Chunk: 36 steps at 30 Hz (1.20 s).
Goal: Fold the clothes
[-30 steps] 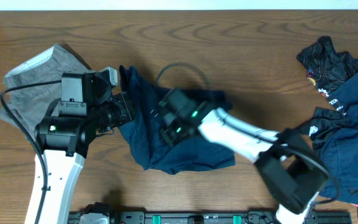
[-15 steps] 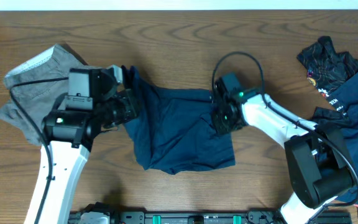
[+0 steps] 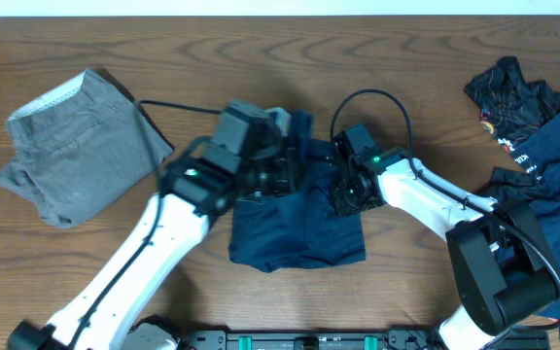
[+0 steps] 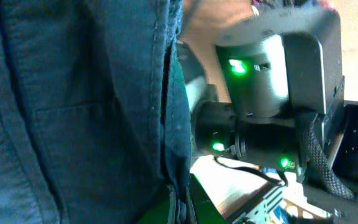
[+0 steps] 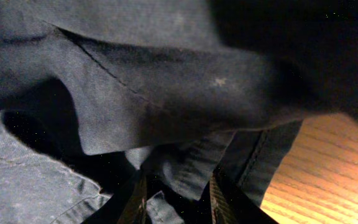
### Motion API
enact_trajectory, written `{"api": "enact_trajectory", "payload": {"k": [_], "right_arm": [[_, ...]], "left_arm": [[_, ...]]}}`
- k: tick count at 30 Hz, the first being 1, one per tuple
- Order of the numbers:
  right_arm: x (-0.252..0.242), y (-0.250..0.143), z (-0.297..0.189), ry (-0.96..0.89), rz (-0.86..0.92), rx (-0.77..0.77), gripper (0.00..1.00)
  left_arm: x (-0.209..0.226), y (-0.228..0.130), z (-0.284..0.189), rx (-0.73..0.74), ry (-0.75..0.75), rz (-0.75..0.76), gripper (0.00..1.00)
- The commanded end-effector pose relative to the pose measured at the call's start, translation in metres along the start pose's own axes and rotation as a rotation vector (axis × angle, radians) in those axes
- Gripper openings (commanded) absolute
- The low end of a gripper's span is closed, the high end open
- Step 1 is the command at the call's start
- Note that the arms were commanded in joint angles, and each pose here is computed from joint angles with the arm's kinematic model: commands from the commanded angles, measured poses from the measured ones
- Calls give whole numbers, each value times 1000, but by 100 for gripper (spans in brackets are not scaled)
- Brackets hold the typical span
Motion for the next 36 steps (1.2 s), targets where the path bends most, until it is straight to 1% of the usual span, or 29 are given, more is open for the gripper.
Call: {"api": "enact_trajectory", "payload": {"k": [1,2,4,6,9,12,14,16,19,21,24,28,31,33,36], "right_arm": [[-1,-29,15,3,43,113,32],[-3,-30,13,-6,59,120,32],[-14,-32,5,-42,99,139,35],[-29,-29,-14,-93,137,146,41],[-54,-17,-51,-170,204,113,44],[-69,3,-100,-172,269,25,47],[-66,17,-131,-108,264,-49,48],[-50,29,-158,12,195,-128,47],[-22,34,-179,152,103,-193,47],[-6,30,-180,211,61,-179,45],[16,21,-170,258,13,-130,42],[42,5,-138,275,-35,-49,41],[57,-11,-109,299,-9,17,41],[70,-25,-88,342,-30,58,41],[75,-49,-58,343,-37,125,41]], "left_arm": [[-28,2,9,-4,-73,37,6],[-31,4,11,-10,-83,47,10],[-30,10,12,-39,-74,51,24],[-23,18,9,-77,-44,62,33],[-12,30,4,-108,-25,88,34],[11,52,-4,-196,64,64,34],[31,68,-10,-275,165,55,36],[49,81,-12,-331,258,67,38],[71,92,0,-336,344,119,38],[87,94,17,-298,376,132,38],[115,89,43,-229,425,99,38],[152,76,73,-128,492,54,38],[172,62,82,-57,536,20,38],[180,52,84,-9,563,3,42],[188,36,82,53,597,-19,42]]}}
Point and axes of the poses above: each gripper's point midway between its finger pads, its own z axis out along the fingers, its own x axis along the line the jaws close on, y = z × x, the point moved 2 cm from there along -z, back along the fingers, and after that the axes turned 3 degrees about -z, right-handed, at the moved point
